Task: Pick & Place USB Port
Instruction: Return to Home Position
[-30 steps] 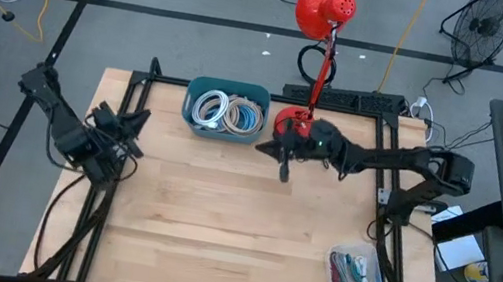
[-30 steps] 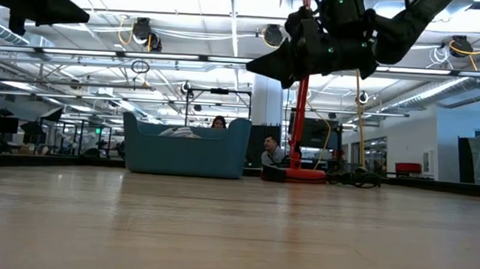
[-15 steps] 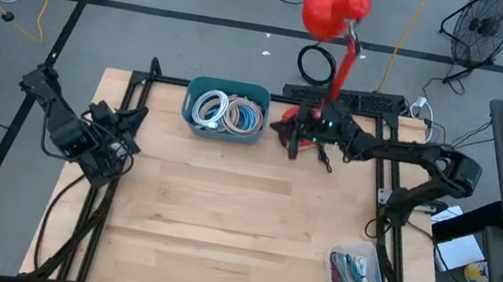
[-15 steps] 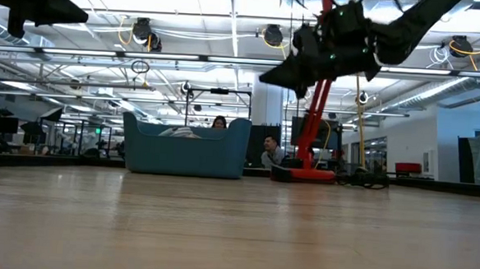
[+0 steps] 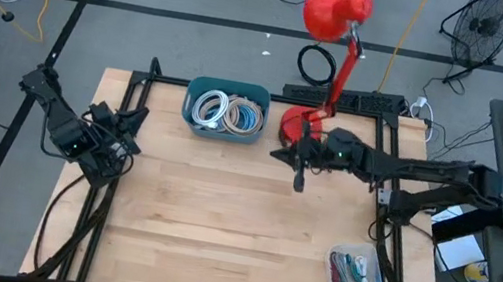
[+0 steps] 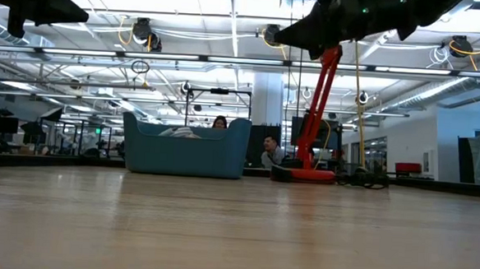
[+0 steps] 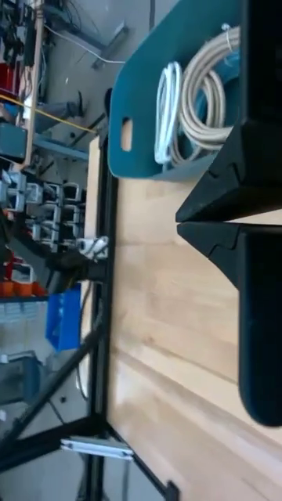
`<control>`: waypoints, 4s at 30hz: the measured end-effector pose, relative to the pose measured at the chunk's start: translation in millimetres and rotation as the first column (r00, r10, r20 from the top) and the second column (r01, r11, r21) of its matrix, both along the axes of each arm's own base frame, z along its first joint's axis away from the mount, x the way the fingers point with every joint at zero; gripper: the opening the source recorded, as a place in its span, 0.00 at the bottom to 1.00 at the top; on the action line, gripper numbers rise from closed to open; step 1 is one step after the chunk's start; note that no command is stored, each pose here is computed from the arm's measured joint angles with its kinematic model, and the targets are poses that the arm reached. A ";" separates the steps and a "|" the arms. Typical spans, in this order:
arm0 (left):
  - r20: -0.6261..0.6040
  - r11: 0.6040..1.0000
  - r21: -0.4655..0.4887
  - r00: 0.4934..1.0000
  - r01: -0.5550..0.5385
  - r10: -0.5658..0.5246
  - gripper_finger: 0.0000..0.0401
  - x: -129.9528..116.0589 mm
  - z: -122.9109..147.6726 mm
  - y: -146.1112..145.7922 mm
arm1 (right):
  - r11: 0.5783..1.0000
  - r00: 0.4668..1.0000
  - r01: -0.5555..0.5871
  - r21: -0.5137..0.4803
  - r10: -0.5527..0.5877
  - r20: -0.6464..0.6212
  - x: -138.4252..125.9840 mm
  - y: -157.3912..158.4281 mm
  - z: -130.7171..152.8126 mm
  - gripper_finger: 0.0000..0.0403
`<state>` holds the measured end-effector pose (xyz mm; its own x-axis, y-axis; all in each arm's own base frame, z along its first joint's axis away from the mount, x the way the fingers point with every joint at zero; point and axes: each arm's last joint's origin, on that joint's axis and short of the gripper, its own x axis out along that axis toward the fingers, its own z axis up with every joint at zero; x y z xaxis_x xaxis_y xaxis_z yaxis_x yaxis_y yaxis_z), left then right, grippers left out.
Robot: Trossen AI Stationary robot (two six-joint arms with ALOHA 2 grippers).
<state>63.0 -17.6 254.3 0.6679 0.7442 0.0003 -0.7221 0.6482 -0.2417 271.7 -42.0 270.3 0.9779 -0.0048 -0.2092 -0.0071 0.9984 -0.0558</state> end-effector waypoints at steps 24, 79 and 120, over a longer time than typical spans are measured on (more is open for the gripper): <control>-0.024 1.000 -0.005 1.000 0.009 -0.009 0.06 11.2 4.3 -10.1 | 0.998 0.994 0.058 -0.001 -0.058 0.091 -91.9 46.7 -51.9 0.00; -0.049 1.000 -0.010 0.999 0.020 -0.021 0.06 13.1 5.0 -11.8 | 0.997 0.995 0.064 0.035 -0.066 0.071 -164.4 45.8 -112.7 0.00; -0.057 1.000 -0.002 0.998 0.025 -0.025 0.06 16.5 7.5 -14.9 | 0.981 0.982 0.167 0.099 -0.175 0.072 -167.2 23.3 -114.1 0.00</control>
